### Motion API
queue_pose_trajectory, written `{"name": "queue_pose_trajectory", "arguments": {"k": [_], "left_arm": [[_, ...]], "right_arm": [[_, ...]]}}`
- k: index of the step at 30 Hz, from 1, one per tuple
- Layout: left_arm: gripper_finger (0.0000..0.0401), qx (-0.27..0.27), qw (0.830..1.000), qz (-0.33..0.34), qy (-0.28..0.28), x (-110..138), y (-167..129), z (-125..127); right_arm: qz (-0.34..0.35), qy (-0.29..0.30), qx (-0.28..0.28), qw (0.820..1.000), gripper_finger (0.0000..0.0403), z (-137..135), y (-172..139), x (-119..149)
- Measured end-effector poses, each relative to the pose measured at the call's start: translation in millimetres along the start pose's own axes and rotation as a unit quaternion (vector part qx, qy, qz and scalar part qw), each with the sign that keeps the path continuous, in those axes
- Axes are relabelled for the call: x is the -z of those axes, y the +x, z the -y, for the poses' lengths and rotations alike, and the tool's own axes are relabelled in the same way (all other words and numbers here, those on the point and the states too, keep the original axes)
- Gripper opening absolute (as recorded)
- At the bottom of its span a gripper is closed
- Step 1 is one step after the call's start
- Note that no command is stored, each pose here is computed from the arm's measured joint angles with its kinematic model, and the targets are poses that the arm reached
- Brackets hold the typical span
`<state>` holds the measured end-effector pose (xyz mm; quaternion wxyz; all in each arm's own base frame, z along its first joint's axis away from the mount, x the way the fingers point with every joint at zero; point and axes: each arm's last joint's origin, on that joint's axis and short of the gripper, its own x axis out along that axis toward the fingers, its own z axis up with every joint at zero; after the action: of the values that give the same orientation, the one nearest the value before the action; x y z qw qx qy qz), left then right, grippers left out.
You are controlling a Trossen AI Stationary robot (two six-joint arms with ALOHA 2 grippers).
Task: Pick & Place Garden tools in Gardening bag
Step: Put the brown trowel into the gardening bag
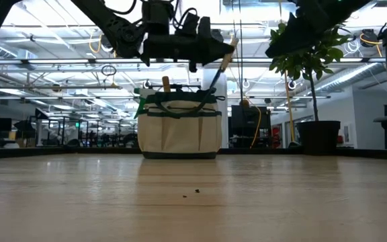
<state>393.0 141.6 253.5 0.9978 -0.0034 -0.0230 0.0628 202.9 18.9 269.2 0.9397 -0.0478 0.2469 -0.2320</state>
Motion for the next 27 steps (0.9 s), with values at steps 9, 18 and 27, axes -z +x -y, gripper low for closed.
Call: {"name": "queue_pose_trajectory", "arguments": {"k": [9,18,27], "left_arm": [[0.0060,0.034,0.996,0.068,-0.043,-15,-4,-9],[0.0060,0.097,0.989,0.091,-0.064,-22,-7,-10],[0.0060,0.126,0.986,0.091,-0.057,-22,-3,12]], "right_arm": [[0.098,0.023,0.030,0.994,0.0174,13,6,-25],[0.226,0.070,0.082,0.968,0.0184,39,-1,-53],[0.272,0.152,0.025,0.950,0.0223,54,7,-61]]}}
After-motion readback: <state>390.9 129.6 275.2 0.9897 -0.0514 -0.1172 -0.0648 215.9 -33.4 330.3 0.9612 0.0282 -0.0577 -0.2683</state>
